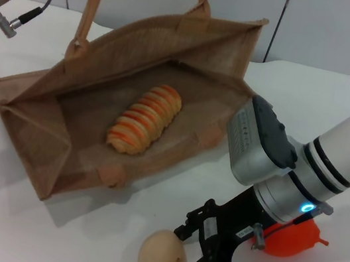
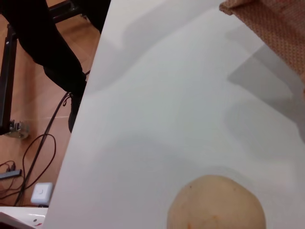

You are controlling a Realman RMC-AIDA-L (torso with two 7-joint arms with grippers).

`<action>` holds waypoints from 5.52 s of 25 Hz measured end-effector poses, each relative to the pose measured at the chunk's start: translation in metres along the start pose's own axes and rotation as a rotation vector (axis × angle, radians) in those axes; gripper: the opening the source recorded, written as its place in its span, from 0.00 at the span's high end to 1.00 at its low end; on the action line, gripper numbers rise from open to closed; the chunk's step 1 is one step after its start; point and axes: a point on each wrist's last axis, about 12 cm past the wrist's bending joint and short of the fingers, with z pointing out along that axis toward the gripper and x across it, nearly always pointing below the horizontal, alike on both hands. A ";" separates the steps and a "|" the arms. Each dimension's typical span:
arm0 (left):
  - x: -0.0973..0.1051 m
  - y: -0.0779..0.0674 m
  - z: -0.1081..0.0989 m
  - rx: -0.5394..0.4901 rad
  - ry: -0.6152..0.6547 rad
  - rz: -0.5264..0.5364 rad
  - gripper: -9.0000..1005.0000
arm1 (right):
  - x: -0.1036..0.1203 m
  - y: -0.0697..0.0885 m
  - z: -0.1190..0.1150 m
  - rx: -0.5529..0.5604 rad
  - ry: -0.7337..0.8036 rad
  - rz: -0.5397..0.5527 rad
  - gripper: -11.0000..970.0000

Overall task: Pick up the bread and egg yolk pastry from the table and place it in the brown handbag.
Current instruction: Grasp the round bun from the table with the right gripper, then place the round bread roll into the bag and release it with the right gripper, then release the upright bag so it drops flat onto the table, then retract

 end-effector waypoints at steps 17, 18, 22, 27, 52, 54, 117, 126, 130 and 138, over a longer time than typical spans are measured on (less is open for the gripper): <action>0.000 0.000 0.001 0.001 0.000 0.000 0.90 | -0.005 0.002 0.002 -0.020 0.020 0.001 0.32; 0.000 0.000 0.001 0.001 0.000 0.000 0.90 | -0.005 0.002 0.002 -0.022 0.020 0.002 0.34; 0.000 0.000 0.001 0.001 0.000 0.001 0.90 | -0.005 0.003 0.002 -0.030 0.019 0.002 0.38; 0.000 0.000 0.001 0.002 0.000 0.001 0.90 | -0.005 0.003 0.001 -0.035 0.027 -0.002 0.43; -0.001 0.000 0.001 0.004 0.000 -0.004 0.90 | -0.006 0.002 -0.003 -0.044 0.078 -0.010 0.63; -0.001 0.000 0.001 0.004 0.000 -0.005 0.90 | -0.007 0.002 -0.004 -0.049 0.081 -0.025 0.65; 0.015 -0.031 0.044 0.258 0.122 -0.070 0.90 | -0.065 -0.050 -0.070 0.329 -0.204 -0.034 0.96; 0.011 -0.037 0.039 0.315 0.083 -0.090 0.90 | -0.039 -0.070 -0.072 0.536 -0.203 0.070 0.95; 0.012 -0.033 0.030 0.277 0.066 -0.087 0.90 | -0.039 -0.070 -0.074 0.531 -0.229 0.081 0.94; 0.011 -0.024 0.013 0.190 0.025 -0.066 0.89 | -0.037 -0.067 -0.078 0.511 -0.283 0.090 0.90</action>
